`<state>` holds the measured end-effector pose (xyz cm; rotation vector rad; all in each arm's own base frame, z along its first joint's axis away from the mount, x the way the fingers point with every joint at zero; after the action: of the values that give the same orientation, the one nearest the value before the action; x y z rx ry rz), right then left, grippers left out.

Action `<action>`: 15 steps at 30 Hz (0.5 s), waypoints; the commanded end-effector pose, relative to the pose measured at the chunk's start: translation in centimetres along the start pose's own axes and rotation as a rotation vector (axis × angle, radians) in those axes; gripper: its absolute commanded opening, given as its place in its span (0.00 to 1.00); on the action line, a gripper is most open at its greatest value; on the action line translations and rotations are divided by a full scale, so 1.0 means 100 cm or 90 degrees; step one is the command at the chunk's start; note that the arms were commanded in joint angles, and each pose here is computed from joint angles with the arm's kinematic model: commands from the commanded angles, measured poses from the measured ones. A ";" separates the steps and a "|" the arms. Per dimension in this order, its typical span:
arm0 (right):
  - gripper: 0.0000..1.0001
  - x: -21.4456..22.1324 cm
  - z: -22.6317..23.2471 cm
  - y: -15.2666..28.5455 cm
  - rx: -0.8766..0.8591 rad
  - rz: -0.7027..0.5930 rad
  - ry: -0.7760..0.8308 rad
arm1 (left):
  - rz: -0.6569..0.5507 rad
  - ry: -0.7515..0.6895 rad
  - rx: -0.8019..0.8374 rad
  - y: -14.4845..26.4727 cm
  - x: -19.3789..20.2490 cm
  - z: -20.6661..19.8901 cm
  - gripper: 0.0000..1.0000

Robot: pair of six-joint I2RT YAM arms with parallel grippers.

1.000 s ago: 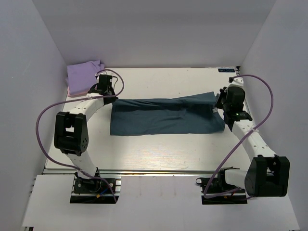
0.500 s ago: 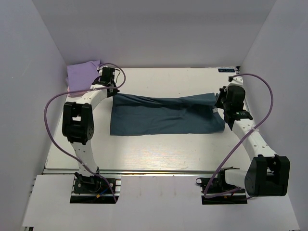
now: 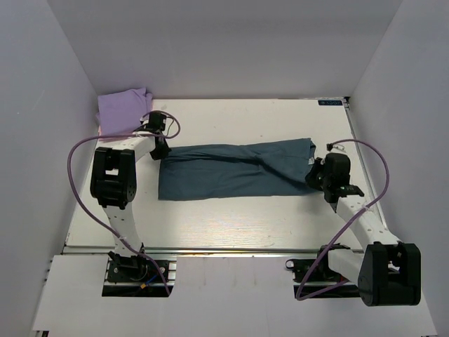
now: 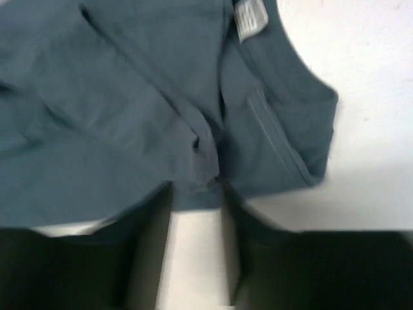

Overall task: Fold and stack the t-shirts
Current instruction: Fold the other side of the tshirt into a rectangle

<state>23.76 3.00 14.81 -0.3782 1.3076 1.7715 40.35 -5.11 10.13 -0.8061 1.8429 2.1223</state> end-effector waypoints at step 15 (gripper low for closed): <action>0.90 -0.026 0.041 0.025 -0.191 -0.013 0.002 | -0.118 0.024 0.053 0.092 -0.051 0.015 1.00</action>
<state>22.23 4.20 16.58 -0.4128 1.1900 1.9071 38.82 -3.84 16.41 -0.9080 1.7659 2.1306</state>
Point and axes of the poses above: each gripper's point midway between its finger pads, its own y axis back along the fingers, its own z axis along the line the jaws close on, x = y × z, the point moved 9 cm from there along y, back along the fingers, and after that the axes turned 12 degrees about -y, right-handed, at the moved point
